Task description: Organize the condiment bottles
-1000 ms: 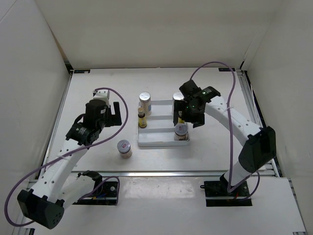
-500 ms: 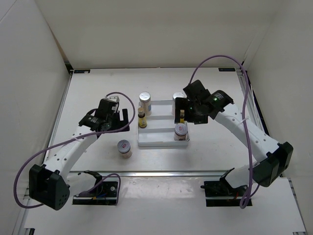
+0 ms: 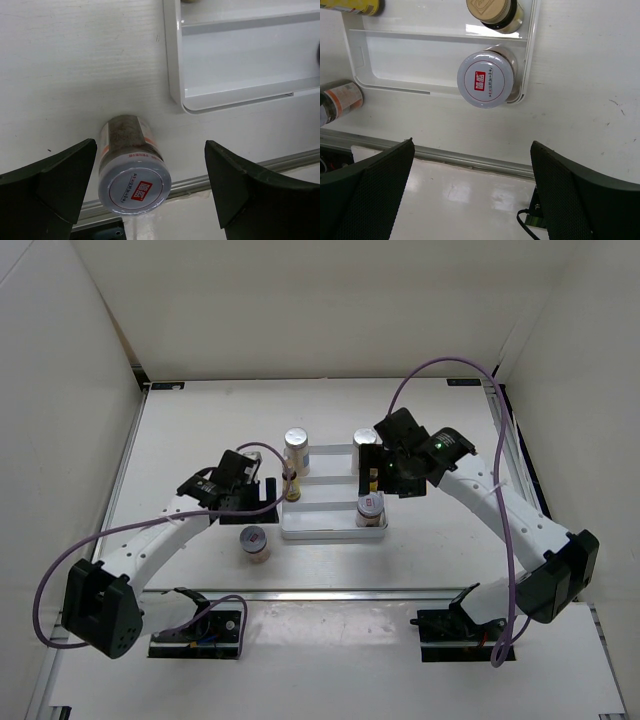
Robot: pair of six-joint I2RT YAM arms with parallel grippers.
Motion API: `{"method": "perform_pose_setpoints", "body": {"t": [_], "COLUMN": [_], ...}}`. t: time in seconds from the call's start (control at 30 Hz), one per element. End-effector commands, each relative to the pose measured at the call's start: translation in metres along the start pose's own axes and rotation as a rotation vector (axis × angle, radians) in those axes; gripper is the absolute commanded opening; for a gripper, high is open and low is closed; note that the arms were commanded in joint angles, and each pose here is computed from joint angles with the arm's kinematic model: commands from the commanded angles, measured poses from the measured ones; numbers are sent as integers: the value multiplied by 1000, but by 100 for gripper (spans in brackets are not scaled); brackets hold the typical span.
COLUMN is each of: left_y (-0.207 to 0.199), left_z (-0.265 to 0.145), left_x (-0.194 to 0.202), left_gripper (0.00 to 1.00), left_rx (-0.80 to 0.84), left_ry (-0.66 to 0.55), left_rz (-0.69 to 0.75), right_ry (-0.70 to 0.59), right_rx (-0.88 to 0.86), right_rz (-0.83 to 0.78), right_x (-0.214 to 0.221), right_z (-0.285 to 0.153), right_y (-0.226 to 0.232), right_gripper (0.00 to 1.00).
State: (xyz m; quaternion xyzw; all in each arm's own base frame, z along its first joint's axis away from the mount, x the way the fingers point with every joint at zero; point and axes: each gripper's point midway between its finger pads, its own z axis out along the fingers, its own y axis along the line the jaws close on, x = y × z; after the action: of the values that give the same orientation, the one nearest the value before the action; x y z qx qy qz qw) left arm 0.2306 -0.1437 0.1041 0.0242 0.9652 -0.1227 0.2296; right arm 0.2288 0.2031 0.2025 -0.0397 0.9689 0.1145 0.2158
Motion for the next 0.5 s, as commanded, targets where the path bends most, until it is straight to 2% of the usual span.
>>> {"method": "perform_pose_setpoints", "body": {"t": [0.0, 0.27, 0.47], "left_y": [-9, -7, -7], "left_z": [-13, -30, -26], "left_x": [2, 19, 27], "left_gripper": [100, 100, 100], "left_rx": [35, 3, -7], "left_ry": [3, 120, 181], "left_rz": [-19, -63, -76], "right_ry": [-23, -23, -23], "right_rx": [1, 1, 1], "right_rz": [-7, -7, -7], "right_x": [-2, -2, -4], "right_z": [-4, -4, -3], "right_y": [-2, -2, -1], "right_gripper": [100, 100, 100]}}
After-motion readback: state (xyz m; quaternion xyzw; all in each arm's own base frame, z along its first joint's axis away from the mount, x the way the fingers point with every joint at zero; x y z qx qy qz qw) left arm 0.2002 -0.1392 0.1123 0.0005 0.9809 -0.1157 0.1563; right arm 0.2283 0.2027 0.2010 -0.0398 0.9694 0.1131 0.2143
